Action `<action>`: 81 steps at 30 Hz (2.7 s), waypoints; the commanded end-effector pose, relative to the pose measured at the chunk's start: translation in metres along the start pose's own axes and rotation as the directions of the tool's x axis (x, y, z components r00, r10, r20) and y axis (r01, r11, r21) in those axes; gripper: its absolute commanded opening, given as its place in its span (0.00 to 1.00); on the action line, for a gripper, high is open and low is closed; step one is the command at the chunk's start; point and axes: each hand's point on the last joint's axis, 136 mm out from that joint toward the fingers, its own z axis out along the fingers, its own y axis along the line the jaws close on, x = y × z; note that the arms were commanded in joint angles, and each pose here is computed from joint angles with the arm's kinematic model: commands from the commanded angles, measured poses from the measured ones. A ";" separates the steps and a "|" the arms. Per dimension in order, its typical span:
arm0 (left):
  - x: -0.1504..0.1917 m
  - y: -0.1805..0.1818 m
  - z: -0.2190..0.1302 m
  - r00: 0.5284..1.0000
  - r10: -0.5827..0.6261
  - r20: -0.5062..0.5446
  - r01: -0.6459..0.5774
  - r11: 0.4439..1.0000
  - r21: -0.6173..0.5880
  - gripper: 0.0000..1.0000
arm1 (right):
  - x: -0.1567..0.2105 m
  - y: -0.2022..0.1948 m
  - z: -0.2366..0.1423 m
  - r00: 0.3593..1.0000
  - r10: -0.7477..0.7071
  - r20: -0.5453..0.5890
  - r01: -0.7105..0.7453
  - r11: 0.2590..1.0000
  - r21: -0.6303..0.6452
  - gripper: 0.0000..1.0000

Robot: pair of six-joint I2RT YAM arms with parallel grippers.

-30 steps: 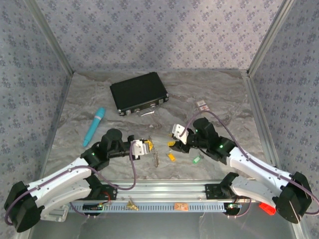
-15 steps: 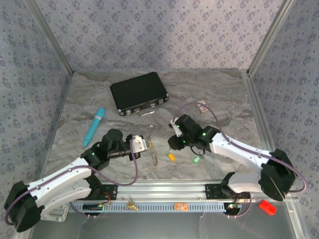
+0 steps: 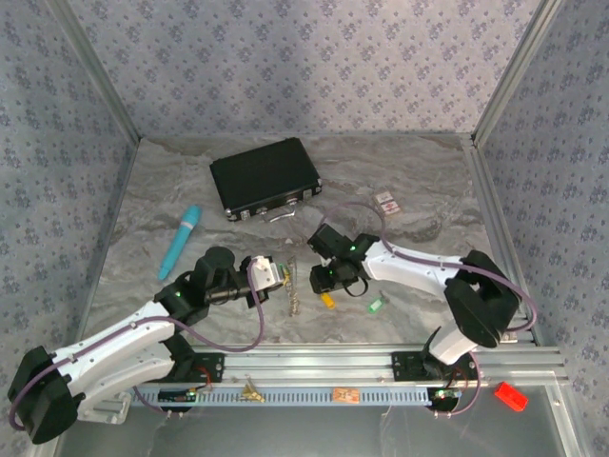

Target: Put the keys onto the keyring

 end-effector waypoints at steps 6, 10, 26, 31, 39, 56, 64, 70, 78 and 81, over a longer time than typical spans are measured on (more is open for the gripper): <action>-0.002 0.000 -0.002 1.000 -0.006 -0.004 0.005 1.000 -0.005 0.00 | -0.006 0.017 0.022 0.997 0.024 -0.072 -0.029 0.997 -0.071 0.40; -0.003 0.000 -0.002 1.000 -0.003 -0.003 0.003 1.000 -0.004 0.00 | -0.008 0.022 0.030 0.996 0.032 -0.087 -0.041 0.994 -0.102 0.41; -0.003 0.000 -0.002 1.000 -0.002 -0.013 0.002 1.000 0.002 0.00 | 0.055 -0.007 0.010 0.963 0.027 -0.269 -0.043 0.998 -0.053 0.33; -0.003 0.000 -0.002 1.000 0.001 -0.011 0.000 1.000 0.004 0.00 | 0.045 -0.014 0.001 0.974 -0.012 -0.225 0.007 1.000 -0.023 0.34; -0.002 0.003 -0.005 1.000 -0.009 -0.030 0.008 1.000 -0.015 0.00 | 0.022 -0.015 -0.007 0.954 0.284 -0.092 -0.285 0.959 0.003 0.38; -0.004 0.003 -0.006 0.999 -0.003 -0.036 0.003 1.000 -0.010 0.00 | 0.038 0.004 0.012 0.744 0.665 -0.054 -0.658 0.745 0.105 0.43; -0.003 0.003 -0.006 0.999 0.001 -0.037 -0.001 1.000 -0.009 0.00 | 0.033 -0.001 0.026 0.762 0.646 -0.049 -0.635 0.759 0.140 0.40; -0.002 0.003 -0.006 0.999 0.002 -0.042 -0.003 1.000 -0.011 0.00 | 0.024 -0.006 0.025 0.799 0.601 -0.034 -0.587 0.790 0.177 0.21; -0.001 0.003 -0.005 0.999 0.003 -0.048 -0.003 1.000 -0.009 0.00 | 0.018 -0.021 0.019 0.819 0.573 -0.008 -0.555 0.796 0.241 0.05; 0.000 0.003 -0.004 0.999 0.002 -0.048 -0.002 1.000 -0.008 0.00 | 0.017 -0.018 0.021 0.824 0.565 -0.022 -0.546 0.805 0.233 0.05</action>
